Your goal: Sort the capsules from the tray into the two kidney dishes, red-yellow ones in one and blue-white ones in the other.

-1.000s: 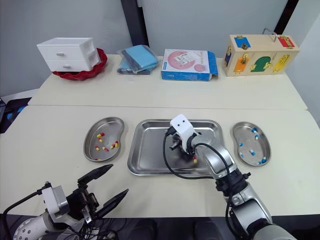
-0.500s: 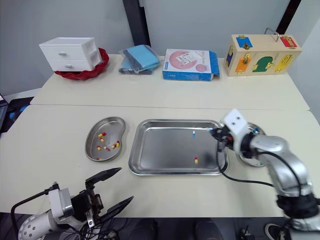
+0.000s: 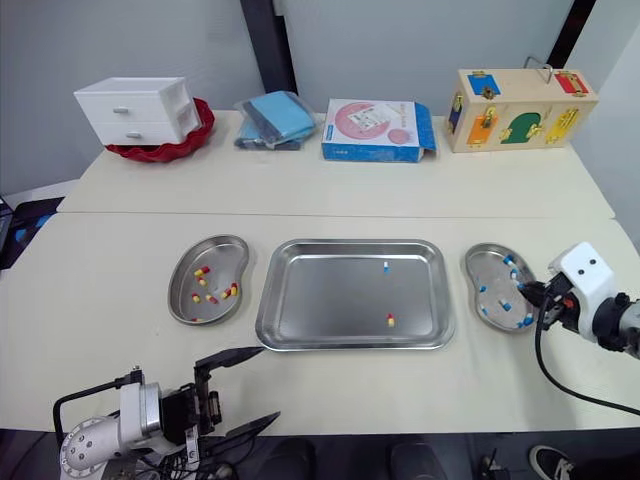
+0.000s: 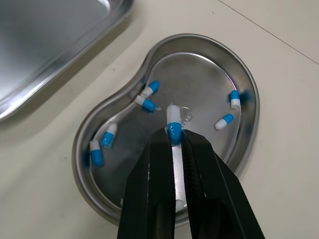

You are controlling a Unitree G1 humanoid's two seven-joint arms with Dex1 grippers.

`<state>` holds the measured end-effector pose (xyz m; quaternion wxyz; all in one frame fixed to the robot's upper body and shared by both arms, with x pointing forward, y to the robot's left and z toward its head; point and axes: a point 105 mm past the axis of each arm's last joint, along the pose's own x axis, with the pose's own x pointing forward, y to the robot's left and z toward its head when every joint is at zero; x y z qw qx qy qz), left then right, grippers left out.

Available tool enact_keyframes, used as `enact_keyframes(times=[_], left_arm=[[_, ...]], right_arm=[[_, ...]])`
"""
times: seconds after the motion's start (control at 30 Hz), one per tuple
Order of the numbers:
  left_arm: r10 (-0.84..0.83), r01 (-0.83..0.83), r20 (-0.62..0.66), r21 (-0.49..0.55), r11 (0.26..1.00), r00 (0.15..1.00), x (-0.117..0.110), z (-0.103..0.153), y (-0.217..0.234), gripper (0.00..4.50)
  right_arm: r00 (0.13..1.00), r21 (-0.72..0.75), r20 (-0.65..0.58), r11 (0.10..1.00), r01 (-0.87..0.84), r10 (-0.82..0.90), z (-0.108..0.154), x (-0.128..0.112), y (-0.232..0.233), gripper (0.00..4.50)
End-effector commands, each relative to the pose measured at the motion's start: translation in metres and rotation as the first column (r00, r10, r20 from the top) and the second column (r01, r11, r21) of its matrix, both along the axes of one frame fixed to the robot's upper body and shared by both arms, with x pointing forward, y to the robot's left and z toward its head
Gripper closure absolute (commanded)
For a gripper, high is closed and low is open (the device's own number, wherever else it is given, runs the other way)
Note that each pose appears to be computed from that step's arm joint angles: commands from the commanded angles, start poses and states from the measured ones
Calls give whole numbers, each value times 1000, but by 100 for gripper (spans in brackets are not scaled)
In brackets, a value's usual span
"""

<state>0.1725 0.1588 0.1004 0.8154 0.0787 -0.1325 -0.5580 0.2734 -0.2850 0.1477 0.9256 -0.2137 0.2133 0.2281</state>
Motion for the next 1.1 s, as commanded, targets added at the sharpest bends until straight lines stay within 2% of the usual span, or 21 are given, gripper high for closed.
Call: enact_keyframes(times=[0.03, 0.1, 0.37, 0.43, 0.47, 0.53, 0.57, 1.1], left_arm=[[-2, 2, 18, -12, 1000, 1000, 0, 3, 0, 0], [1, -1, 21, -14, 1000, 1000, 0, 4, 0, 0], [18, -17, 29, -26, 1000, 999, 4, 7, -3, 0], [23, -22, 26, -29, 999, 999, 5, 6, -2, 0], [24, -23, 26, -30, 999, 999, 5, 6, -2, 0], [26, -25, 27, -31, 999, 999, 6, 6, -2, 0], [26, -26, 27, -32, 999, 999, 6, 6, -2, 0], [76, -74, 31, -46, 996, 997, 10, 12, -3, 0]], right_arm=[[1000, -17, 27, 1000, -1, 1, 7, -1, -1, 449], [1000, -16, 26, 1000, -2, 2, 7, -2, 0, 377], [1000, -15, 28, 1000, -8, 9, 8, -1, 0, 161], [1000, -17, 28, 1000, -8, 8, 8, -1, -1, 122], [1000, -17, 28, 1000, -8, 8, 8, -1, -1, 75], [999, -17, 31, 1000, -9, 10, 10, -3, -2, 16], [999, -17, 32, 1000, -10, 10, 10, -4, -3, 2], [997, -4, 28, 998, -69, 69, 11, -14, -7, 2]])
